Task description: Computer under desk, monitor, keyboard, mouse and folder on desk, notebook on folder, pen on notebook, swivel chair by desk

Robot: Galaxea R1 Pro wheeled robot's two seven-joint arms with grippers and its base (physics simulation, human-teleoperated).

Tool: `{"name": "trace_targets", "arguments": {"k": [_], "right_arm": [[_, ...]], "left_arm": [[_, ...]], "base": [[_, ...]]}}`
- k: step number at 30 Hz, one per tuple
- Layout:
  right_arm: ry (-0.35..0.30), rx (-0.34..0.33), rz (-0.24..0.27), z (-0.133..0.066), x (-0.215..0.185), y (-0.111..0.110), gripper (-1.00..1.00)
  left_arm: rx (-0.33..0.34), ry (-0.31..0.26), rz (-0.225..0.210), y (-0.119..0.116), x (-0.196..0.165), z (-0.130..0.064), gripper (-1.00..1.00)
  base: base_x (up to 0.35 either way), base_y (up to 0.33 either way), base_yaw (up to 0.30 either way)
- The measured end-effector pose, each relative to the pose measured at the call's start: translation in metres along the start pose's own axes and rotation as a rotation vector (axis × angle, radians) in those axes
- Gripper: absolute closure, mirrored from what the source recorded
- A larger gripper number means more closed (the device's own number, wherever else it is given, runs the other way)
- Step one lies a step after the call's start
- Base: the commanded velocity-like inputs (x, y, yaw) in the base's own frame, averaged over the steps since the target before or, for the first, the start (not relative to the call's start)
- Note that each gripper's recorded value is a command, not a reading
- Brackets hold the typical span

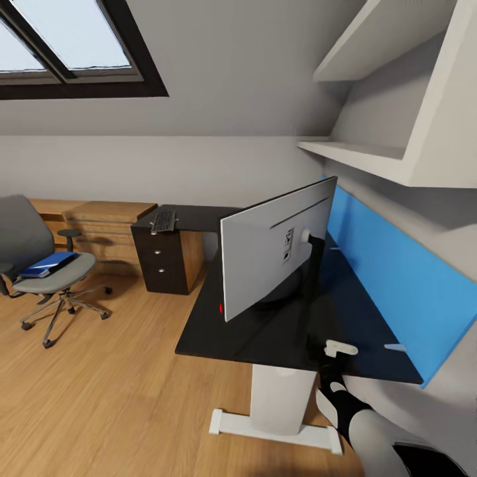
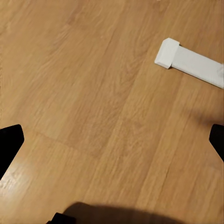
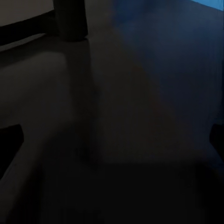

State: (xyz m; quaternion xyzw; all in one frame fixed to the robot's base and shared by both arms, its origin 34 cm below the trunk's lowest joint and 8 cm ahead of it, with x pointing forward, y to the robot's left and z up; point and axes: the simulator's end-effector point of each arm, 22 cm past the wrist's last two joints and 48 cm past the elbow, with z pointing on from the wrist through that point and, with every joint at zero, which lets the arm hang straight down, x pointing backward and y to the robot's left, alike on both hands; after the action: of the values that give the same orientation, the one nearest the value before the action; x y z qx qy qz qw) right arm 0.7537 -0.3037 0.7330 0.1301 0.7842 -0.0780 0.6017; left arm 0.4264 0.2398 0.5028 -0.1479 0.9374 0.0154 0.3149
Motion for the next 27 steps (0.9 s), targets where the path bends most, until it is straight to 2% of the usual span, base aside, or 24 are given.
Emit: {"name": "trace_targets", "arguments": {"k": [7, 27], "right_arm": [[0.039, -0.001, -0.011, -0.009, 0.007, -0.001, -1.00], [0.030, -0.001, -0.009, -0.016, -0.028, 0.001, -1.00]], "left_arm": [[-0.001, 0.001, 0.000, -0.001, -0.007, -0.009, -1.00], [-0.001, 0.002, 0.000, -0.002, -0.025, -0.035, -1.00]], "base": [[0.000, 0.000, 0.000], [0.000, 0.000, 0.000]]}}
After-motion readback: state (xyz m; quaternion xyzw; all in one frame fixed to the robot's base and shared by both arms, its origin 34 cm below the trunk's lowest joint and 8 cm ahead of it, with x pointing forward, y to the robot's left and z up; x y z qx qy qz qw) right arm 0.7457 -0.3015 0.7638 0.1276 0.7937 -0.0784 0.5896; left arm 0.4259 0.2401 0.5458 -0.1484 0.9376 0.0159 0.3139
